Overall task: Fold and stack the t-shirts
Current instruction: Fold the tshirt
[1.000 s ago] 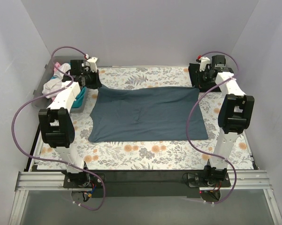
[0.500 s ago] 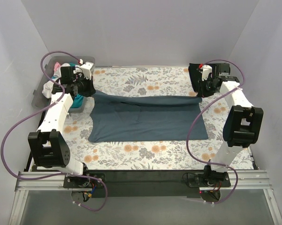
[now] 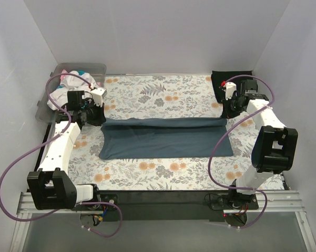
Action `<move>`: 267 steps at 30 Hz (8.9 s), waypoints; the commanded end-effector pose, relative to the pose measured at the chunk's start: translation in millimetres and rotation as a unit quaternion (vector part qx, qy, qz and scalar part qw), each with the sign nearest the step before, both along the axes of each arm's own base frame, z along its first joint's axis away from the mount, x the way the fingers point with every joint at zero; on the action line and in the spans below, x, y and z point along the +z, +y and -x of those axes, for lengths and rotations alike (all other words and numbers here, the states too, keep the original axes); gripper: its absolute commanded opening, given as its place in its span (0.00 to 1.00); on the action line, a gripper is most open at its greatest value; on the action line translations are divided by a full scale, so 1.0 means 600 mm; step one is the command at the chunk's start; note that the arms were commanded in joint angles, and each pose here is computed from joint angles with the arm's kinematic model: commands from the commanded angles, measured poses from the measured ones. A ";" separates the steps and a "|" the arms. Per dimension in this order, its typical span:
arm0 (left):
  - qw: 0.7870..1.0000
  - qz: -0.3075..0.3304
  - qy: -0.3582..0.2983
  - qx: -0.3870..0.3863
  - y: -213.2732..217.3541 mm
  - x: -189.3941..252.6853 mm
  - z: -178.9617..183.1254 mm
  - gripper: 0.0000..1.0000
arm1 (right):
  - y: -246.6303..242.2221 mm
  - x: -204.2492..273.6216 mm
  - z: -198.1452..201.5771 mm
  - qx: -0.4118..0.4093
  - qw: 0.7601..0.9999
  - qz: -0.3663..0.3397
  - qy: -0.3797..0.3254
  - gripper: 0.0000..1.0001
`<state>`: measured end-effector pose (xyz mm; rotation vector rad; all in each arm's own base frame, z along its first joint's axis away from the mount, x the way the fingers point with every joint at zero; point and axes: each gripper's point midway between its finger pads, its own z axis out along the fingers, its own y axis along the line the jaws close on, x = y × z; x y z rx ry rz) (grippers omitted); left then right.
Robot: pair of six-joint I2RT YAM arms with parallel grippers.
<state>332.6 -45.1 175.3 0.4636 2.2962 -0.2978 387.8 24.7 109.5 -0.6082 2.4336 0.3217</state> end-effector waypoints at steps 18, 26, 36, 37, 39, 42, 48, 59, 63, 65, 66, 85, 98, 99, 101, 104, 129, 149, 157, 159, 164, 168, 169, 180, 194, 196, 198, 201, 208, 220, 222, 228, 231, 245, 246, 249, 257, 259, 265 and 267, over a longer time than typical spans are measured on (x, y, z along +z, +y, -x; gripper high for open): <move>0.997 -0.024 0.075 0.011 0.018 -0.083 0.058 0.00 | -0.017 -0.023 0.023 0.003 1.000 0.023 0.003 0.01; 0.996 -0.038 0.083 -0.008 0.020 -0.063 0.073 0.00 | -0.024 -0.015 0.031 0.014 0.999 0.042 -0.002 0.01; 0.992 -0.053 0.112 -0.014 0.027 -0.101 0.108 0.00 | -0.022 -0.056 0.074 0.025 0.998 0.044 0.031 0.01; 0.991 -0.051 0.121 -0.014 0.026 -0.111 0.112 0.00 | -0.023 -0.062 0.075 0.026 0.998 0.045 0.034 0.01; 0.990 -0.046 0.132 -0.014 0.023 -0.122 0.117 0.00 | -0.026 -0.078 0.074 0.023 0.998 0.050 0.039 0.01; 0.988 -0.036 0.149 -0.018 0.017 -0.140 0.129 0.00 | -0.030 -0.090 0.069 0.020 0.997 0.055 0.044 0.01; 0.985 -0.041 0.168 -0.015 0.020 -0.170 0.146 0.00 | -0.031 -0.097 0.067 0.021 0.997 0.056 0.047 0.01; 0.984 -0.042 0.173 -0.015 0.021 -0.174 0.145 0.00 | -0.042 -0.059 0.047 0.033 0.996 0.080 0.014 0.01; 0.983 -0.043 0.175 -0.016 0.021 -0.181 0.154 0.00 | -0.045 -0.071 0.060 0.042 0.995 0.089 0.021 0.01; 0.984 -0.040 0.173 -0.014 0.020 -0.178 0.152 0.00 | -0.042 -0.069 0.060 0.043 0.995 0.084 0.019 0.01; 0.984 -0.040 0.171 -0.013 0.020 -0.177 0.150 0.00 | -0.041 -0.065 0.058 0.044 0.996 0.082 0.015 0.01; 0.986 -0.035 0.160 -0.014 0.017 -0.153 0.143 0.00 | -0.044 -0.040 0.043 0.065 0.993 0.094 0.004 0.01; 0.987 0.002 0.136 -0.086 -0.017 -0.095 0.161 0.39 | -0.022 0.020 0.061 0.088 0.993 0.075 -0.037 0.54; 0.987 0.011 0.139 -0.084 -0.021 -0.091 0.151 0.40 | -0.012 0.022 0.063 0.090 0.993 0.064 -0.033 0.51; 0.987 0.020 0.141 -0.081 -0.024 -0.091 0.139 0.41 | 0.008 0.021 0.065 0.100 0.994 0.048 -0.021 0.45; 0.986 0.027 0.146 -0.073 -0.026 -0.096 0.115 0.41 | 0.034 -0.013 0.077 0.117 0.992 0.045 0.015 0.34; 0.972 0.076 0.219 0.030 0.023 -0.136 0.082 0.41 | 0.489 0.069 0.003 0.247 0.955 -0.163 0.019 0.32; 0.954 0.087 0.277 0.073 0.058 -0.180 0.134 0.38 | 0.768 -0.032 0.034 0.296 0.940 -0.167 0.018 0.36; 0.952 0.090 0.283 0.074 0.057 -0.189 0.133 0.38 | 0.770 -0.051 0.053 0.301 0.939 -0.161 0.031 0.37; 0.953 0.090 0.282 0.073 0.057 -0.187 0.132 0.38 | 0.772 -0.054 0.060 0.303 0.939 -0.158 0.033 0.39; 0.954 0.083 0.279 0.073 0.061 -0.188 0.132 0.38 | 0.771 -0.061 0.075 0.310 0.936 -0.159 0.044 0.38; 0.953 0.085 0.281 0.072 0.060 -0.189 0.133 0.38 | 0.766 -0.064 0.077 0.307 0.938 -0.156 0.046 0.39; 0.953 0.086 0.280 0.072 0.059 -0.188 0.131 0.38 | 0.765 -0.066 0.077 0.305 0.939 -0.153 0.046 0.40; 0.952 0.092 0.285 0.070 0.056 -0.191 0.130 0.38 | 0.762 -0.048 0.089 0.303 0.937 -0.163 0.053 0.39; 0.940 0.107 0.313 0.086 0.057 -0.227 0.110 0.37 | 0.759 -0.024 0.102 0.311 0.932 -0.176 0.056 0.24; 0.938 0.108 0.316 0.089 0.057 -0.232 0.107 0.36 | 0.759 -0.026 0.104 0.312 0.932 -0.176 0.059 0.21; 0.940 0.106 0.311 0.095 0.061 -0.237 0.100 0.36 | 0.758 -0.028 0.104 0.312 0.932 -0.175 0.059 0.18; 0.939 0.105 0.310 0.102 0.064 -0.243 0.091 0.36 | 0.757 -0.028 0.106 0.314 0.931 -0.174 0.060 0.11; 0.938 0.117 0.308 0.107 0.063 -0.248 0.072 0.38 | 0.757 -0.026 0.110 0.319 0.929 -0.177 0.063 0.01; 0.947 0.126 0.279 0.095 0.057 -0.214 0.063 0.06 | 0.750 -0.019 0.119 0.324 0.927 -0.178 0.065 0.01; 0.949 0.121 0.274 0.096 0.059 -0.205 0.065 0.00 | 0.748 -0.012 0.123 0.325 0.926 -0.180 0.065 0.01; 0.958 0.100 0.254 0.087 0.065 -0.175 0.075 0.00 | 0.730 -0.002 0.140 0.336 0.923 -0.174 0.064 0.01; 0.964 0.095 0.240 0.060 0.059 -0.156 0.090 0.00 | 0.715 -0.001 0.160 0.347 0.919 -0.174 0.072 0.01; 0.968 0.084 0.232 -0.050 0.028 -0.143 0.184 0.00 | 0.667 -0.006 0.259 0.395 0.889 -0.193 0.129 0.01; 0.967 0.081 0.235 -0.053 0.028 -0.145 0.189 0.00 | 0.668 -0.006 0.270 0.401 0.885 -0.195 0.134 0.01; 0.969 0.069 0.229 -0.063 0.032 -0.144 0.193 0.00 | 0.667 -0.013 0.292 0.410 0.879 -0.195 0.147 0.01; 0.970 0.073 0.216 -0.085 0.028 -0.129 0.184 0.00 | 0.651 -0.022 0.322 0.416 0.873 -0.194 0.166 0.01; 0.968 0.074 0.215 -0.106 0.022 -0.121 0.188 0.00 | 0.647 -0.020 0.328 0.417 0.871 -0.196 0.168 0.01; 0.961 0.069 0.228 -0.143 -0.005 -0.141 0.216 0.00 | 0.631 -0.030 0.331 0.420 0.875 -0.180 0.159 0.01; 0.958 0.049 0.242 -0.146 -0.008 -0.162 0.235 0.00 | 0.628 -0.033 0.331 0.419 0.876 -0.177 0.157 0.01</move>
